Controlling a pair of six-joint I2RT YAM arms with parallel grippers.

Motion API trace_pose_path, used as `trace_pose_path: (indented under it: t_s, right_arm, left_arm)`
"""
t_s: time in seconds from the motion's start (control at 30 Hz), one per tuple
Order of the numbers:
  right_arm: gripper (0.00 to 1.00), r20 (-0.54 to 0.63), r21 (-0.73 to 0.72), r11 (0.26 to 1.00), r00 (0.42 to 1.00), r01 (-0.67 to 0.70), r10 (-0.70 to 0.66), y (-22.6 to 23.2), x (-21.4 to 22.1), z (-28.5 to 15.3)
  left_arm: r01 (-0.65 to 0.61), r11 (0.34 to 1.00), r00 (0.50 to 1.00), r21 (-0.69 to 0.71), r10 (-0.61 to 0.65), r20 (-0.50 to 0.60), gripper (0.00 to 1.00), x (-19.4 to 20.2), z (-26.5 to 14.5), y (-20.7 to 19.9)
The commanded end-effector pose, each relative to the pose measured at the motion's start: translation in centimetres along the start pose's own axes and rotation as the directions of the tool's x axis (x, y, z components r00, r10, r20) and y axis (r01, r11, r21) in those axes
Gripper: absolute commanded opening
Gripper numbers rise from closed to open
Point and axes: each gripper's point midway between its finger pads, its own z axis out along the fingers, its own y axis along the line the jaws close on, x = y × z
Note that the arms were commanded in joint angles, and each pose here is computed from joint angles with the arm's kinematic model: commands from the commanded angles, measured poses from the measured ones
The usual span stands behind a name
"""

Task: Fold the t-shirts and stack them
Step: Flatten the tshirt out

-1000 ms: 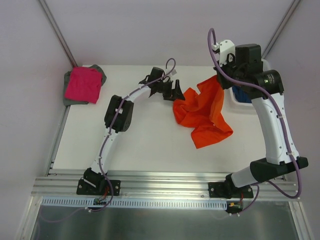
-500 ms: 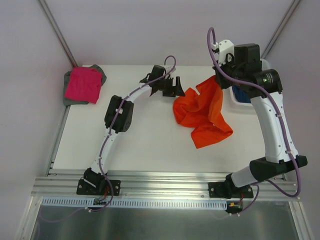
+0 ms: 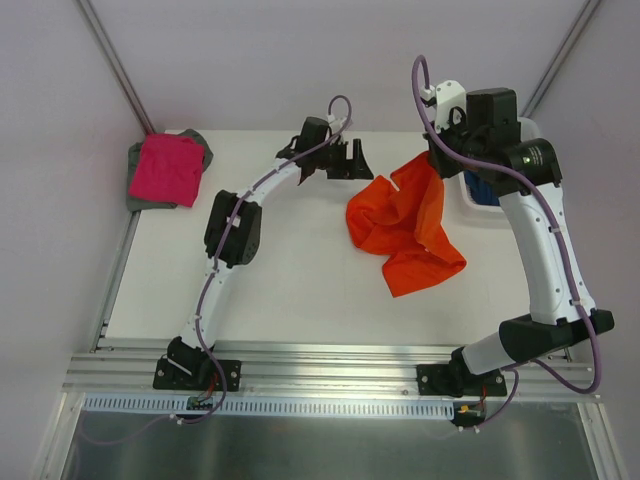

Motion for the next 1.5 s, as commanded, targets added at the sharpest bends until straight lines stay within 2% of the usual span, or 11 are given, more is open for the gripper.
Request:
trace_pose_path:
  t_s: [0.0,0.37,0.47,0.6,0.77,0.93,1.03,1.23,1.33,1.37,1.47]
  right_arm:
    - [0.01,0.052,0.003,1.000,0.999,-0.014,0.014,-0.1,-1.0,-0.7]
    - [0.01,0.052,0.008,1.000,0.998,-0.029,0.029,-0.4,-0.8,-0.2]
    - [0.01,0.044,0.007,0.999,0.998,-0.037,0.037,-0.4,-0.6,-0.2]
    - [0.01,0.037,0.004,0.999,0.998,-0.046,0.046,-0.4,-0.3,-0.2]
    - [0.01,0.031,-0.001,0.999,0.998,-0.051,0.051,-0.5,-0.1,-0.2]
    - [0.01,0.031,-0.017,0.997,0.997,-0.072,0.073,-0.3,0.1,0.3]
    - [0.01,0.028,-0.035,0.996,0.996,-0.082,0.083,0.0,0.1,0.8]
    - [0.01,0.030,-0.060,0.993,0.995,-0.098,0.100,0.3,-0.2,1.7]
    - [0.01,0.034,-0.068,0.993,0.994,-0.100,0.103,0.5,-0.3,1.8]
    - [0.01,0.036,-0.068,0.992,0.994,-0.102,0.105,0.4,-0.3,1.8]
    - [0.01,0.034,-0.070,0.992,0.994,-0.104,0.107,0.5,-0.2,1.9]
  left_arm:
    - [-0.015,0.996,1.000,0.087,0.015,-0.008,0.80,-0.4,-1.1,-4.6]
    - [0.038,0.994,0.994,0.102,-0.027,-0.110,0.80,4.0,0.4,-4.8]
    - [0.100,0.992,0.984,0.080,-0.087,-0.152,0.81,5.9,0.4,-4.0]
    - [0.240,0.970,0.944,0.049,-0.221,-0.246,0.81,9.6,-0.2,-2.9]
    - [0.354,0.935,0.892,-0.022,-0.345,-0.293,0.81,12.5,-3.3,-2.3]
    - [0.379,0.921,0.883,-0.091,-0.389,-0.261,0.80,13.4,-7.3,-1.7]
    - [0.363,0.927,0.897,-0.093,-0.375,-0.234,0.79,12.9,-8.9,-2.1]
    - [0.244,0.967,0.950,-0.067,-0.252,-0.184,0.77,11.2,-10.7,-4.0]
    - [0.133,0.987,0.979,-0.088,-0.145,-0.144,0.80,8.8,-11.0,-3.9]
    - [0.074,0.994,0.990,-0.075,-0.083,-0.115,0.80,6.9,-11.1,-4.3]
    - [0.063,0.995,0.993,-0.071,-0.070,-0.096,0.80,5.0,-10.5,-3.2]
